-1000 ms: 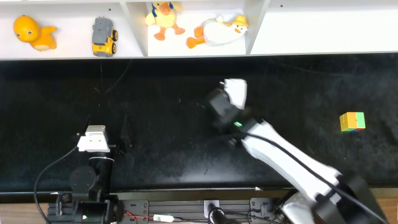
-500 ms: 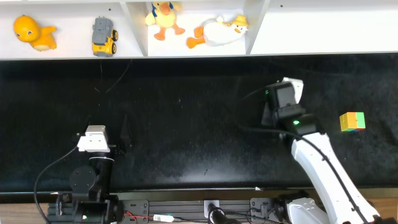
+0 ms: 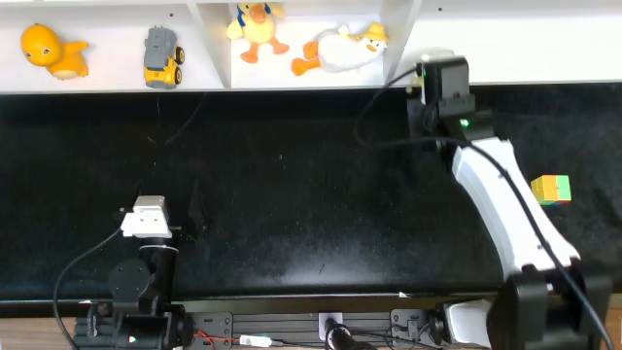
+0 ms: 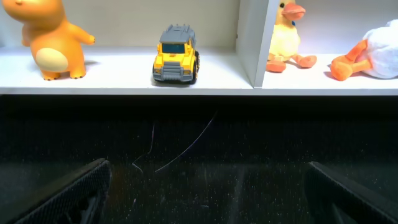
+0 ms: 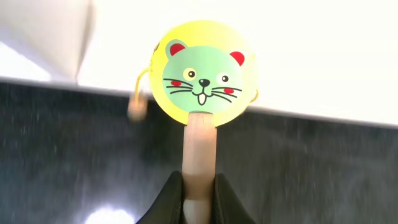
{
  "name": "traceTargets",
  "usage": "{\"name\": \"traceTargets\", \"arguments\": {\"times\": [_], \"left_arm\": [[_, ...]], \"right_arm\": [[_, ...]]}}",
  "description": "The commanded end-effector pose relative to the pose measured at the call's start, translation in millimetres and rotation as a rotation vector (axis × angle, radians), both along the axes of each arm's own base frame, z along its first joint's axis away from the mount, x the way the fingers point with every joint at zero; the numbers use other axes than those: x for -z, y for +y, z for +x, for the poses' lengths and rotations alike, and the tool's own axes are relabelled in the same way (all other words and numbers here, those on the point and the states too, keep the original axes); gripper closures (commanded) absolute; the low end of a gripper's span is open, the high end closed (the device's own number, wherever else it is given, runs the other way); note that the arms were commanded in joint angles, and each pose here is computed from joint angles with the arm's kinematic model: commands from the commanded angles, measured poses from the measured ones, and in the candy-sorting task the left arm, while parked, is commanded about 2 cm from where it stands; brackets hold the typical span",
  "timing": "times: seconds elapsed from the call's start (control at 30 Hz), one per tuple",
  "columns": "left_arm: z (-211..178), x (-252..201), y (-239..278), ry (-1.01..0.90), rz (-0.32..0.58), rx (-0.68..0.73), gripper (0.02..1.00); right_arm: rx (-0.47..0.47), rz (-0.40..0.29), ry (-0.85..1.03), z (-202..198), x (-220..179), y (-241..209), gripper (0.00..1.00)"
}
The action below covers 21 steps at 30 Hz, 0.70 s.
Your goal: Store Toys
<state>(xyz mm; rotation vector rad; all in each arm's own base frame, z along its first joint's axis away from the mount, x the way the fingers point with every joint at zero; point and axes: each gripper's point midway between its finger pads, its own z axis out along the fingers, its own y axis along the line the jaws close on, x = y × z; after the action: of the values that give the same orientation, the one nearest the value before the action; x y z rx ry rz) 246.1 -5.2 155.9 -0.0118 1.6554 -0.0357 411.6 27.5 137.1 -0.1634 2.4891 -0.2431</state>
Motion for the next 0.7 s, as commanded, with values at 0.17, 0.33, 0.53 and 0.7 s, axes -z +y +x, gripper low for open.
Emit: {"name": "traceTargets", "arguments": {"times": [0.17,0.33,0.53,0.7], "left_arm": [[0,0,-2,-0.005,-0.023,0.006,0.023],[0,0,-2,-0.005,-0.023,0.007,0.023],[0,0,-2,-0.005,-0.023,0.007,0.023],[0,0,-2,-0.005,-0.022,0.007,0.023]], "right_arm": [[-0.034,-0.018,-0.077,47,-13,5,0.901],[-0.013,-0.018,-0.096,62,-9,-2,0.882],[0.017,-0.006,-0.143,75,-13,-16,0.871],[0.02,0.027,-0.166,83,-14,-24,0.855]]}}
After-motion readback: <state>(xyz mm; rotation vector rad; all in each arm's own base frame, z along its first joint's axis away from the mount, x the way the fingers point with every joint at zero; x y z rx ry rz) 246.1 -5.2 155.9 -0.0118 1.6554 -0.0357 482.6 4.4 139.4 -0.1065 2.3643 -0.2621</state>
